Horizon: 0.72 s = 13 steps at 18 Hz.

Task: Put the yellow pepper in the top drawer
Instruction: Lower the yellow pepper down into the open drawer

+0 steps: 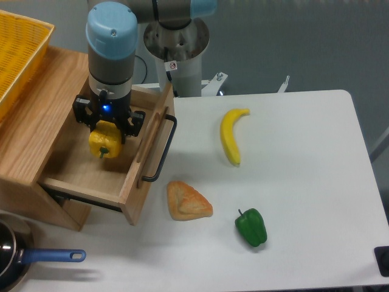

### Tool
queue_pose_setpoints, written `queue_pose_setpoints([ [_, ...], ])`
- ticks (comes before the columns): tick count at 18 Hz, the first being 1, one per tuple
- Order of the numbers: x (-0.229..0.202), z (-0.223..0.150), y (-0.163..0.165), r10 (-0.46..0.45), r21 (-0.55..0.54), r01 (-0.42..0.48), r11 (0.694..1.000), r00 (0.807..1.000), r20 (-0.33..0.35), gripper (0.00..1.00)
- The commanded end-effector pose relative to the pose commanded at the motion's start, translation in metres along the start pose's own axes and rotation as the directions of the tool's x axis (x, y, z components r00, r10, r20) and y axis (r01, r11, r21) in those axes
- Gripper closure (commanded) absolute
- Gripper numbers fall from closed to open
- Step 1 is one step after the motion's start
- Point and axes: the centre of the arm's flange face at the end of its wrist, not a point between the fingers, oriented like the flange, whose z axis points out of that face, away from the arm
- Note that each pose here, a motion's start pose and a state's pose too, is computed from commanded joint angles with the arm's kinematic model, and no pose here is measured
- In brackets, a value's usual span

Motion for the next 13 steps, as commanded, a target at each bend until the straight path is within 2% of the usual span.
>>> queue_pose_setpoints([
  [9,0.0067,0.0093,-0.0017,0.017,-0.025,-0.016,1.0,1.0,0.022,0.42],
  [12,0.0082,0.0097,-0.0016,0.02,-0.026,-0.019,0.999,1.0,0.023,0.39],
  [13,0.0082,0.0097,-0.0016,0.023,-0.026,-0.022,0.999,0.999,0.023,0.34],
])
